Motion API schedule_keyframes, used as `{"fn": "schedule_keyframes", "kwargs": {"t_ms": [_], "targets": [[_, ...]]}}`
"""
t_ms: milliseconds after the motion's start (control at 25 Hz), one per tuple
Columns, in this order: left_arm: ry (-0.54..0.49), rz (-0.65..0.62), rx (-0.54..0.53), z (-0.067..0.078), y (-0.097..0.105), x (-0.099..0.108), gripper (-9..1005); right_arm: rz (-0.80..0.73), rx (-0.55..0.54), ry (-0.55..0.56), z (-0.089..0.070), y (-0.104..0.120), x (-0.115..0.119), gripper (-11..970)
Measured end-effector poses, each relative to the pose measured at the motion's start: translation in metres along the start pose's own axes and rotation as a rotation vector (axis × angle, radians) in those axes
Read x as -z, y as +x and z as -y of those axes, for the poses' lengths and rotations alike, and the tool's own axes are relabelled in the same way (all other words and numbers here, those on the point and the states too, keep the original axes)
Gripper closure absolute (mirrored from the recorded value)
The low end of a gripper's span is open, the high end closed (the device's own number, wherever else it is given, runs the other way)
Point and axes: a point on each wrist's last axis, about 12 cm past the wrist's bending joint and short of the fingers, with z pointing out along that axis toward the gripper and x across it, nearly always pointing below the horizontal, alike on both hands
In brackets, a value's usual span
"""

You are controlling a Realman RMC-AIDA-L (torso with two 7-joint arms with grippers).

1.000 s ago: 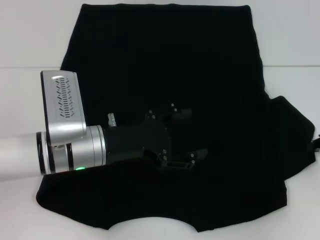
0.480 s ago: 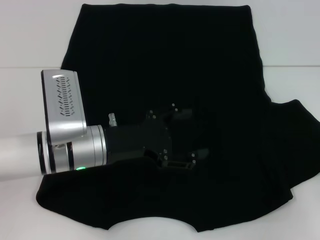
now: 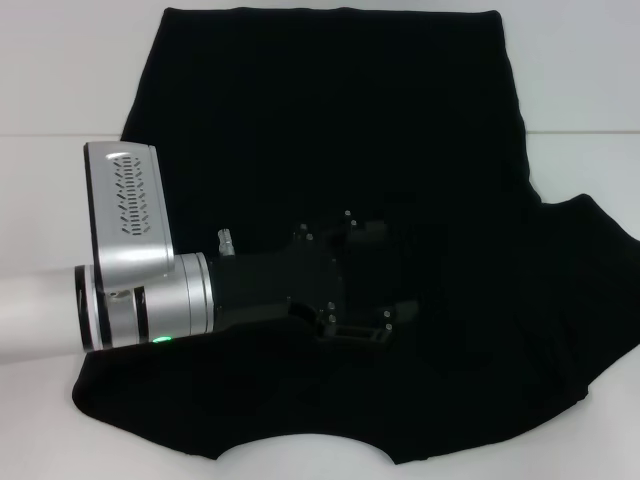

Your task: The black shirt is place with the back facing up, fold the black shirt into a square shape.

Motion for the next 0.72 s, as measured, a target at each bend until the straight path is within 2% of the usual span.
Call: {"fn": "schedule_keyframes", "kwargs": {"t_ms": [720], "targets": [[-0.001, 0.0, 0.0, -0.0009, -0.0005, -0.0012, 137, 0.037, 0.024, 0.008, -0.0032, -0.0067, -0.0039, 954]]}}
